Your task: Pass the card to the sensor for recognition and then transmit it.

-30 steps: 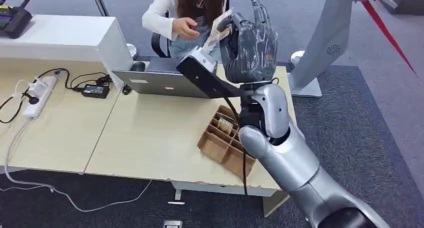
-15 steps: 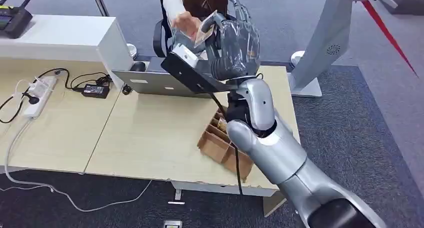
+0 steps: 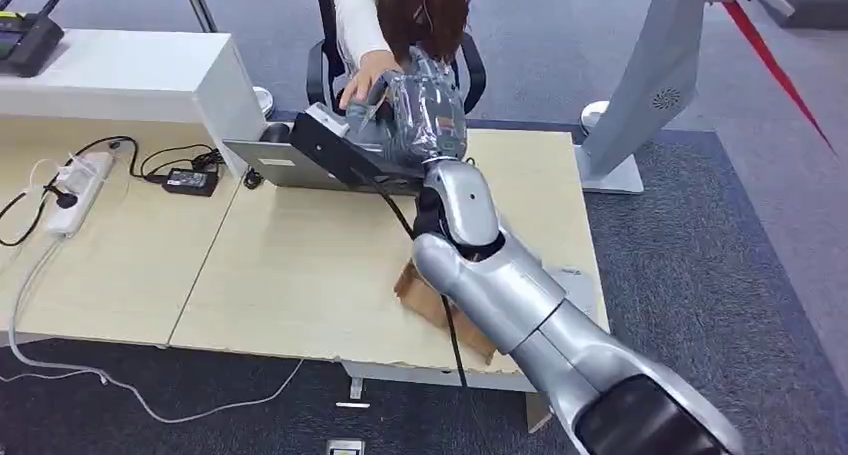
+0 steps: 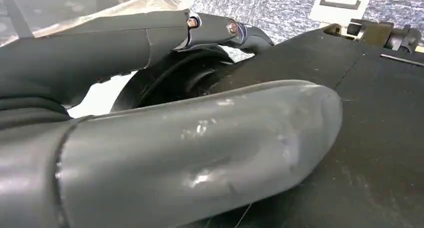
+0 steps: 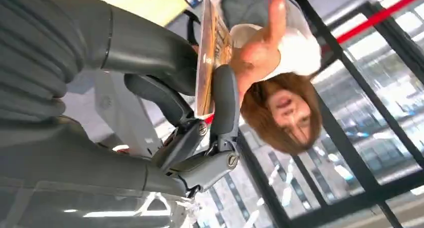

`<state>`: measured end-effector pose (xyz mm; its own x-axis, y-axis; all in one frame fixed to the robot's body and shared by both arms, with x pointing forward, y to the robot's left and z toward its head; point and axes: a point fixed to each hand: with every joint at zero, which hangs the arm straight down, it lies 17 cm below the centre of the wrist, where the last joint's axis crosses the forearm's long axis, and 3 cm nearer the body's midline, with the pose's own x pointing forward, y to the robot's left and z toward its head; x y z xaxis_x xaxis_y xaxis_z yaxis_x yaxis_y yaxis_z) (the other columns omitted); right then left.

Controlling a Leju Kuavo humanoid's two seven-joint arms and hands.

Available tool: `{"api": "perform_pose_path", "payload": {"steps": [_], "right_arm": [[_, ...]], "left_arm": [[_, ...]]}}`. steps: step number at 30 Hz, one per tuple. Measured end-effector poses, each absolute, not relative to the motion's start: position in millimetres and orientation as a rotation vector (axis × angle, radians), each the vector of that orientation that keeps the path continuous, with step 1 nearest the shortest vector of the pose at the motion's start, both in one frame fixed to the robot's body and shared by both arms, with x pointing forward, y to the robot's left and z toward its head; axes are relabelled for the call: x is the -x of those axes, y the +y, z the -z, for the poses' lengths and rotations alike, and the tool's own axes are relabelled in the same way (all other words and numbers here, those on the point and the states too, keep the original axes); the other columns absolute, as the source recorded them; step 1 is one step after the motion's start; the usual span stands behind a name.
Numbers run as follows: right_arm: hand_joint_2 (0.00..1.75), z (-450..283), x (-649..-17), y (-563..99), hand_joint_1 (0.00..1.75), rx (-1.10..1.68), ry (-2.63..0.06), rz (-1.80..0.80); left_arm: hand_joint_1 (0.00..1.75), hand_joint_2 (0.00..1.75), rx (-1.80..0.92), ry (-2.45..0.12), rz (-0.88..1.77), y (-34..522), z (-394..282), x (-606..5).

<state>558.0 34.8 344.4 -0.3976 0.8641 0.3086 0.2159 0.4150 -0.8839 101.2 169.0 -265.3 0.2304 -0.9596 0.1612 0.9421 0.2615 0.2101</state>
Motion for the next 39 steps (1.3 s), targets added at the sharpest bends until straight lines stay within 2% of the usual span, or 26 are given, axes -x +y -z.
{"api": "perform_pose_path", "payload": {"steps": [11,14,17,18,19,20,21,39], "right_arm": [[1.75,-318.5,-560.6,36.5,1.75,0.909,-1.785,-1.017],[1.75,-315.9,-560.8,36.9,1.61,0.909,-1.780,-1.022],[1.75,-314.6,-560.8,37.3,1.55,0.905,-1.782,-1.020],[1.75,-314.5,-560.5,37.9,1.20,0.900,-1.786,-1.017],[1.75,-314.8,-560.1,38.9,0.49,0.893,-1.791,-1.014],[1.75,-315.7,-559.2,40.6,0.09,0.887,-1.799,-1.010],[1.75,-316.2,-558.8,41.3,0.00,0.882,-1.806,-1.006],[1.75,-342.1,-545.4,61.1,0.00,0.733,-1.975,-0.891]], "left_arm": [[0.00,0.00,-0.074,-0.280,1.319,168.7,265.3,-101.0],[0.00,0.00,-0.074,-0.280,1.319,168.7,265.3,-101.0],[0.00,0.00,-0.075,-0.280,1.320,168.8,265.3,-101.0],[0.00,0.00,-0.075,-0.280,1.322,168.9,265.3,-101.1],[0.00,0.00,-0.076,-0.279,1.324,169.1,265.4,-101.1],[0.00,0.00,-0.077,-0.279,1.326,169.2,265.4,-101.1],[0.00,0.00,-0.078,-0.279,1.327,169.3,265.4,-101.2],[0.00,0.00,-0.098,-0.277,1.347,170.8,265.4,-102.2]]}}
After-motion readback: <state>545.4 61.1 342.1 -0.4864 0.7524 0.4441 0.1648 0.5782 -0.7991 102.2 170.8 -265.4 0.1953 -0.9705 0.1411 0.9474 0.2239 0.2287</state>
